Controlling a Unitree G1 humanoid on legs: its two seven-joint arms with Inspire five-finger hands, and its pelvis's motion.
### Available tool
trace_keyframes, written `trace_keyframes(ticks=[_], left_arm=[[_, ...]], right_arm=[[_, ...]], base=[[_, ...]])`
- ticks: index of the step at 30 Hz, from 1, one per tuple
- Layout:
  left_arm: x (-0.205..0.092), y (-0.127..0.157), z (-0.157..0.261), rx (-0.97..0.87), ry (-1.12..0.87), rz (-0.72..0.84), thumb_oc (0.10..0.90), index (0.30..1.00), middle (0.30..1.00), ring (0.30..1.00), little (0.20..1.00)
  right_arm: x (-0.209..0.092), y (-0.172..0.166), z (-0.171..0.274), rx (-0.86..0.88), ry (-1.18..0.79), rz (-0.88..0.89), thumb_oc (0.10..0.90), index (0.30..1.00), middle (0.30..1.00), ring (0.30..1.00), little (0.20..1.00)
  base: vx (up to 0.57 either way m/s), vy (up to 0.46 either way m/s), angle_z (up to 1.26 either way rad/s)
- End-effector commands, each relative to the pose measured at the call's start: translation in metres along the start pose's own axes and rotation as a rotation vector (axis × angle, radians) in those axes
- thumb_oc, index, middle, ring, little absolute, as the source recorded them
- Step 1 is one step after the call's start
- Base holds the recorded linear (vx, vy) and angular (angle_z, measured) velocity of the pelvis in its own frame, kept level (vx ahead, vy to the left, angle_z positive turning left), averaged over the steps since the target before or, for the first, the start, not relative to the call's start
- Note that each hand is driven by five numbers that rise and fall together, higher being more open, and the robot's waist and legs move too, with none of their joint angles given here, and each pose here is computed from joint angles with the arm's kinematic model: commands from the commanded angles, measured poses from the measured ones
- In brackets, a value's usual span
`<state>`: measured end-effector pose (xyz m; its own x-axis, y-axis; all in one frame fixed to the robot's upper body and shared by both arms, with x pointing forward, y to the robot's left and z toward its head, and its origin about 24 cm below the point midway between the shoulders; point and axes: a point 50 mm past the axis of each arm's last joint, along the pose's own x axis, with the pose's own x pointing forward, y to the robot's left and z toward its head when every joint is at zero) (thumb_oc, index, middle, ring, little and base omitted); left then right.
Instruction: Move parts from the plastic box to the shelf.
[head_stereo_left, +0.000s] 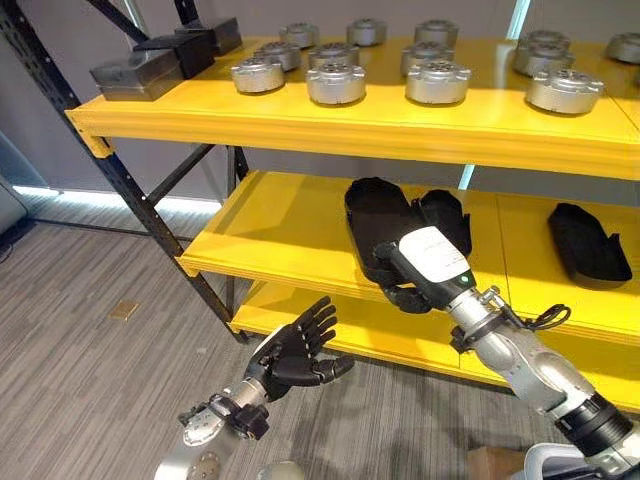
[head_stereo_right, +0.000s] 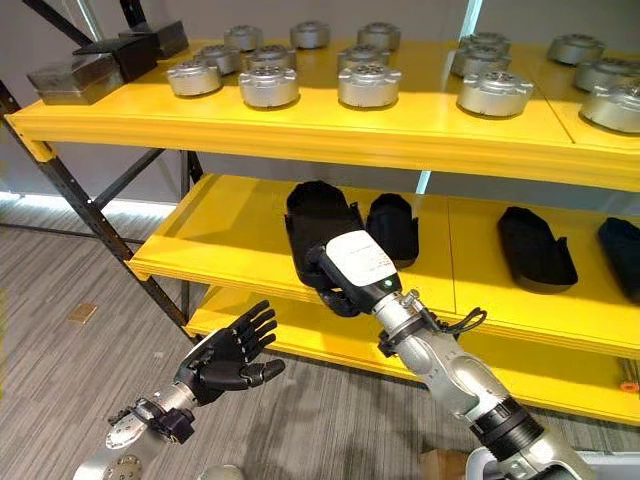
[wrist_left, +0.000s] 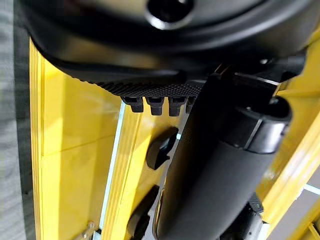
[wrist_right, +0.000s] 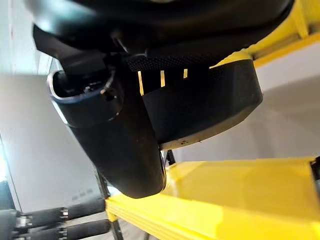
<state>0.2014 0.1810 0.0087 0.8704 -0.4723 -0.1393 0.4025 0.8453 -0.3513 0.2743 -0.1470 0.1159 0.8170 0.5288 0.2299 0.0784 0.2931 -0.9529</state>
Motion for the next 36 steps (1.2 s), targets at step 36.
trace_keyframes(ticks=[36], left_arm=[[-0.01,-0.001,0.045,0.205,-0.147,-0.165,0.9,1.0,1.0,1.0,1.0]], right_arm=[[0.014,-0.025,0.024,0.129,-0.03,-0.302,0.4,0.3,0.3,0.3,0.3]], base=[[0.23,0.23,-0.12]])
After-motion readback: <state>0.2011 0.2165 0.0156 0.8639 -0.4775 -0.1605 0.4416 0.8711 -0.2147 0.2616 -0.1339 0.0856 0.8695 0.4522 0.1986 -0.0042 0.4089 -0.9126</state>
